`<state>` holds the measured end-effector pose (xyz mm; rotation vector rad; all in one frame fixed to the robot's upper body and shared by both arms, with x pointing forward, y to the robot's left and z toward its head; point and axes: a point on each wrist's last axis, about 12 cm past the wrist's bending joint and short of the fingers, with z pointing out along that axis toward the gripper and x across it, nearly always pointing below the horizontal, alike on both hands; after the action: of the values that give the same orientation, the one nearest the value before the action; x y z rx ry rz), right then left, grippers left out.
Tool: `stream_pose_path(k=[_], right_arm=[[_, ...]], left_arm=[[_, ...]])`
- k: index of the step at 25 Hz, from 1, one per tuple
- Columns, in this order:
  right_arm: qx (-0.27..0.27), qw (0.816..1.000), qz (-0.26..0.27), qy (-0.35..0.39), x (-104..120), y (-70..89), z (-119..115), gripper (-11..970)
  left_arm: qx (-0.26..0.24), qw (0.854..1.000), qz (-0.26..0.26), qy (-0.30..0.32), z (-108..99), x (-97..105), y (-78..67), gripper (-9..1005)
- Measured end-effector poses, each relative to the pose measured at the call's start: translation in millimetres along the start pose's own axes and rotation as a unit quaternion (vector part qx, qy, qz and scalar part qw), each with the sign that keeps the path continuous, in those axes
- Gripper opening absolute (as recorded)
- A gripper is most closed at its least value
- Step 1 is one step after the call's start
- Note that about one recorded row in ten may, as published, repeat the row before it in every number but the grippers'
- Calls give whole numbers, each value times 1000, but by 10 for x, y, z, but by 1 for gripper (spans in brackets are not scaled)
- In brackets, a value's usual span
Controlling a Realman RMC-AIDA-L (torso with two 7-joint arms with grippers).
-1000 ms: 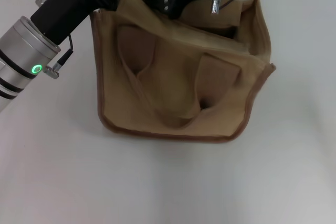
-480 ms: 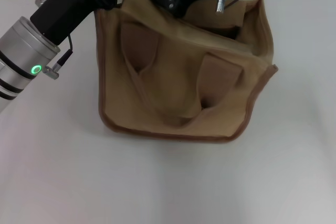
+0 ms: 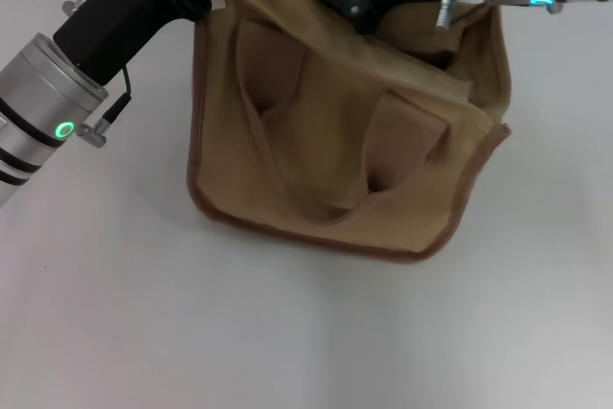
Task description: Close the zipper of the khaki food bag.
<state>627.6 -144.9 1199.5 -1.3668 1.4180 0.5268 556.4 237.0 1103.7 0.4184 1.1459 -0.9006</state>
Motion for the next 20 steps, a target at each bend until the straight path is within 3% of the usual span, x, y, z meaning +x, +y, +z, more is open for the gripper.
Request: stream_pose_path(k=[20], right_arm=[[9, 998, 45, -33, 242, 227, -346, -1]], left_arm=[[-16, 1000, 2, -4, -38, -13, 34, 57]])
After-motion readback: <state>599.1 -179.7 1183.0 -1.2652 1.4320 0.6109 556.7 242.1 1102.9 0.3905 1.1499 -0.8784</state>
